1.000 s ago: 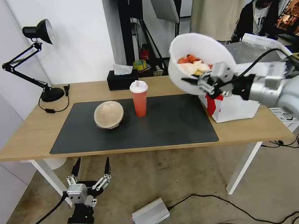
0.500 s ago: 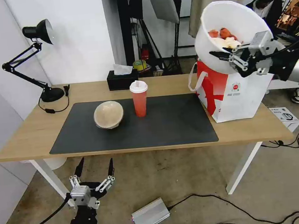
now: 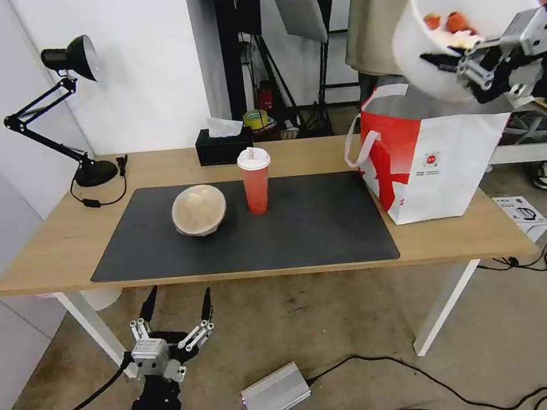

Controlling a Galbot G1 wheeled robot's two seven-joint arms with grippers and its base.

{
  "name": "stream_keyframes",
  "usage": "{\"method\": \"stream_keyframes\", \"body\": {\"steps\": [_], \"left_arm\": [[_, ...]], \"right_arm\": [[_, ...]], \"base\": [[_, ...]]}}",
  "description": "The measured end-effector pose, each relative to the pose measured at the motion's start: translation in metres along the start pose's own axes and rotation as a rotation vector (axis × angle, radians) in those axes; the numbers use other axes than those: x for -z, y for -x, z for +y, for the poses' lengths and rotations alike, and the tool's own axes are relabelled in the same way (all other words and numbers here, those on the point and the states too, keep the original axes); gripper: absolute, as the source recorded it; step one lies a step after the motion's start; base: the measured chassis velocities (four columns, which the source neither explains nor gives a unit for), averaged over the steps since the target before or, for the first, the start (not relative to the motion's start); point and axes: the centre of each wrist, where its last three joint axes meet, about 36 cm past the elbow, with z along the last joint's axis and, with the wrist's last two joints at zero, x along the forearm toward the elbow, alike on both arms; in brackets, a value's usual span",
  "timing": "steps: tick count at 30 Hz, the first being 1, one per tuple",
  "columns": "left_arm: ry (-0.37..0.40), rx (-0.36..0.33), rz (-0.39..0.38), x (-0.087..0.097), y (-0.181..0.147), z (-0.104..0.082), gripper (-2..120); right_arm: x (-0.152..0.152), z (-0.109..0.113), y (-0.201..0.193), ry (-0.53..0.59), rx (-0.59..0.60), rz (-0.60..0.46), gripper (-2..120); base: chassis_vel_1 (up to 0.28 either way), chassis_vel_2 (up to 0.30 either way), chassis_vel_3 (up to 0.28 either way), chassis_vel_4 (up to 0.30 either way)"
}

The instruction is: Pick up the trash from the table and place it into the takeout bag.

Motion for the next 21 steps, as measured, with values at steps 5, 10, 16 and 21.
{"method": "stream_keyframes", "body": {"steps": [5, 10, 16, 21], "left_arm": [[-0.001, -0.001, 0.000, 0.000, 0.000, 0.000, 100], [-0.006, -0.003, 0.003, -0.002, 0.000, -0.002, 100], [-0.005, -0.004, 0.007, -0.003, 0.000, -0.001, 100], [-0.004, -0.003, 0.013, -0.005, -0.001, 0.001, 100]], "right_arm": [[-0.015, -0.020, 0.001, 0.017, -0.033, 0.021, 0], [-0.028, -0.029, 0.012, 0.037, -0.043, 0.037, 0], [-0.049, -0.032, 0.028, 0.057, -0.050, 0.059, 0], [-0.064, -0.038, 0.039, 0.064, -0.067, 0.071, 0]], "base": [[0.000, 0.000, 0.000, 0.000], [0.000, 0.000, 0.000, 0.000], [0.000, 0.000, 0.000, 0.000], [0.000, 0.000, 0.000, 0.000]]}}
